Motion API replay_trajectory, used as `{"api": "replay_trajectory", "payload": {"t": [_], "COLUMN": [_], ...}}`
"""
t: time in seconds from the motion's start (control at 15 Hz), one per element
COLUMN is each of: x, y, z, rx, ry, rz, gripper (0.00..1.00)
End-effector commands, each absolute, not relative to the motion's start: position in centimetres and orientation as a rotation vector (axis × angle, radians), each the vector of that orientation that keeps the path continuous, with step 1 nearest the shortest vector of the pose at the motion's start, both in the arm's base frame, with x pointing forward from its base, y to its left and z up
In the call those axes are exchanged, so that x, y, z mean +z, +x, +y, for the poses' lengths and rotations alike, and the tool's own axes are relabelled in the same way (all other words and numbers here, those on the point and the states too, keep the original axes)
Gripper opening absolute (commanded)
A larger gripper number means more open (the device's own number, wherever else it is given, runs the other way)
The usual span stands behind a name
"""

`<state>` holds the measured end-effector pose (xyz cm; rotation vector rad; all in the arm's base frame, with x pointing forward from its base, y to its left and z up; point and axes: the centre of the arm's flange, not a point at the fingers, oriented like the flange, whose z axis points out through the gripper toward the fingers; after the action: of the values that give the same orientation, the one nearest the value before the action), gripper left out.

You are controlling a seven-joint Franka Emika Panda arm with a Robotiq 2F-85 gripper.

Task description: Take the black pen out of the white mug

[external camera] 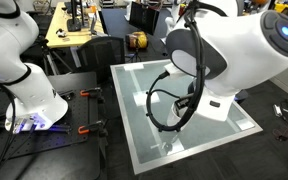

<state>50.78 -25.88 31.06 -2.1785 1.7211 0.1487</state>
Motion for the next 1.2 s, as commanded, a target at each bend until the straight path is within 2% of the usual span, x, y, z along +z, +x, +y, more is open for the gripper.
{"api": "replay_trajectory", "payload": {"t": [0.0,0.2,0.27,1.13], "x": [31.1,30.5,30.1,26.6], "y": [51.7,52.0,52.1,52.6], "z": [-25.9,-25.5,-25.4,-25.2], "rx": [0.183,0.206,0.217,0.3], "ry": [-2.184,-2.192,-2.195,-2.205], "rz": [1.674,1.669,1.67,1.686], "gripper": [0.47,0.33,0.36,0.35]}}
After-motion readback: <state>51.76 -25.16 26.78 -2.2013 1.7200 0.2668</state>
